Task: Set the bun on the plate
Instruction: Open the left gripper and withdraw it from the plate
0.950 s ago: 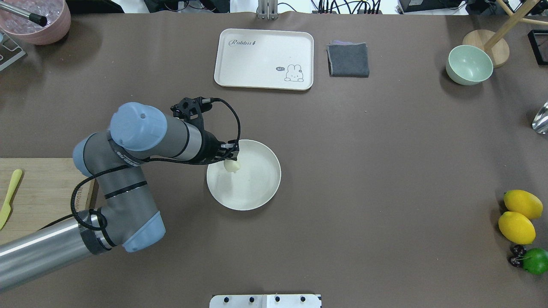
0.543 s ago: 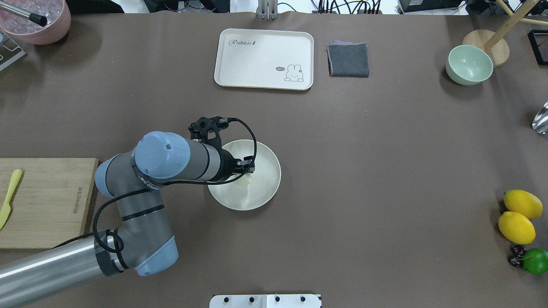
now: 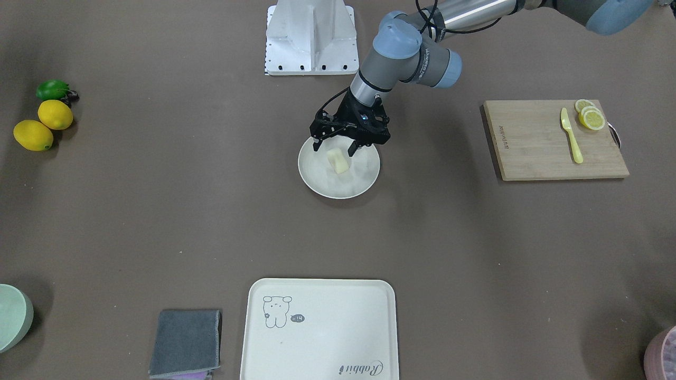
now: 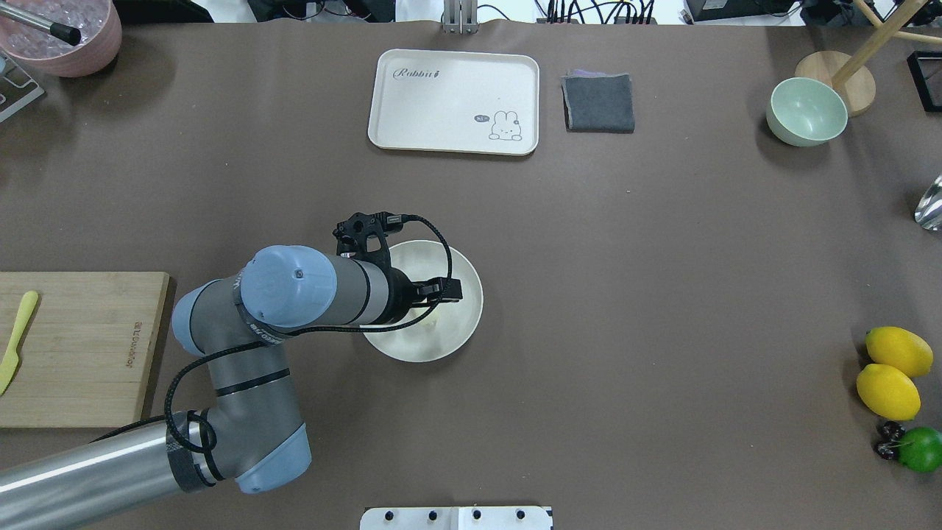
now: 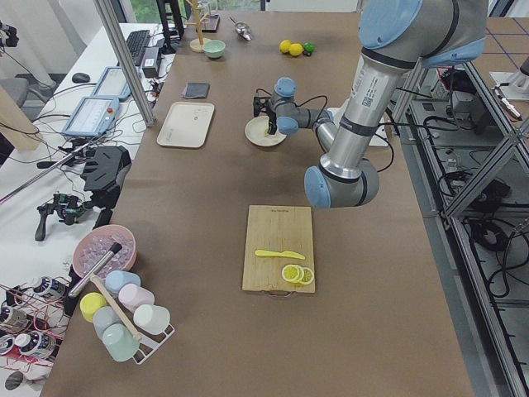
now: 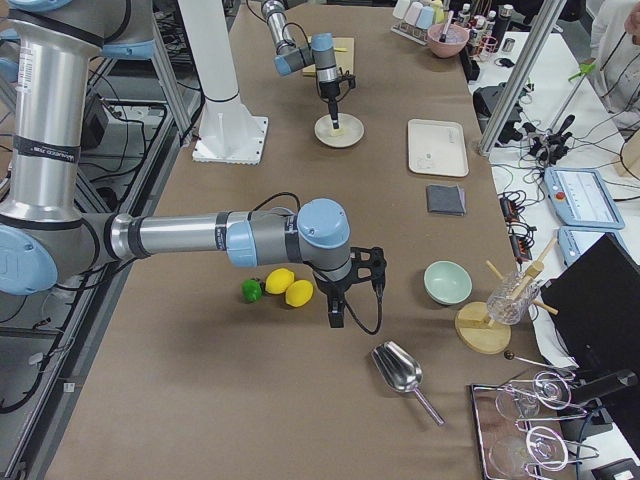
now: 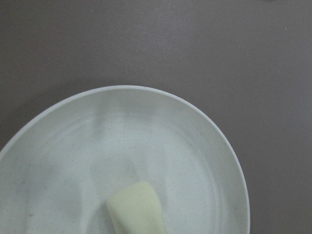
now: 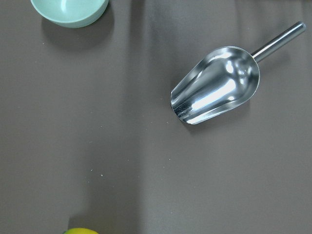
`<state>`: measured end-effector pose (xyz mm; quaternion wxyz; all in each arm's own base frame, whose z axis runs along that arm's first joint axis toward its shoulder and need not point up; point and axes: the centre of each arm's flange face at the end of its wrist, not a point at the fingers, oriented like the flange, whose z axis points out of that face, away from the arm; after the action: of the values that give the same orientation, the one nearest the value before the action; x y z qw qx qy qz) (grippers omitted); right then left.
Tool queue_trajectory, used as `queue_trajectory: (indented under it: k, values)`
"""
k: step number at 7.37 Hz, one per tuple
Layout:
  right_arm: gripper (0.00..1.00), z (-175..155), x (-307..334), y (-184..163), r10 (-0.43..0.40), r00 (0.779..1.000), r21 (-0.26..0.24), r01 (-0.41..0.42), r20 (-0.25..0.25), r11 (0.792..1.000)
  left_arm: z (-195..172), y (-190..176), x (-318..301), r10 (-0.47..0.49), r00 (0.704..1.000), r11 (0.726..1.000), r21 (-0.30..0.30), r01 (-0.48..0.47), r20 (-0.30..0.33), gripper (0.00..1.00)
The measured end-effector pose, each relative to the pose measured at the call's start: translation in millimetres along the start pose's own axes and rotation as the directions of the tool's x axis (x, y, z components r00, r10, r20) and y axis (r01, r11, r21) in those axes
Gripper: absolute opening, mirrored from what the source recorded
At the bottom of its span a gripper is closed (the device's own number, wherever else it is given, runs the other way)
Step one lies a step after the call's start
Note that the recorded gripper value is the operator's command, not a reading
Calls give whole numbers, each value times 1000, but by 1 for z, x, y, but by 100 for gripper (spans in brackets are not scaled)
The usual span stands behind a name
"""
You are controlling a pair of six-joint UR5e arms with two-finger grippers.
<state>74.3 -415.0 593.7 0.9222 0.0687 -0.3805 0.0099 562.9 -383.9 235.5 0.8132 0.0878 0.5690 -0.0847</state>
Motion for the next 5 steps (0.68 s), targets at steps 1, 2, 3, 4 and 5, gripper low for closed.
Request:
queue_trajectory:
  k: [1,2,3,4,5]
  values:
    - [100,4,4,2,8,1000,-8,-8,0,1000,-10,-5,5,-3,1000,1000,7,3,-2,97]
    - [100,9,9,5,20,1000,-22,-21,-2,1000,-27,-18,7,-15,999,1000,12,15,32,97]
    - [100,14,15,11,32,999,-35,-33,-3,999,-52,-41,5,-28,995,1000,-2,28,93,97]
    - [100,19,19,18,43,999,-46,-43,-4,998,-85,-69,-2,-9,985,1000,-27,14,170,97]
    - [100,22,23,24,53,999,-57,-53,-4,997,-123,-102,-17,48,963,998,-54,-35,264,97]
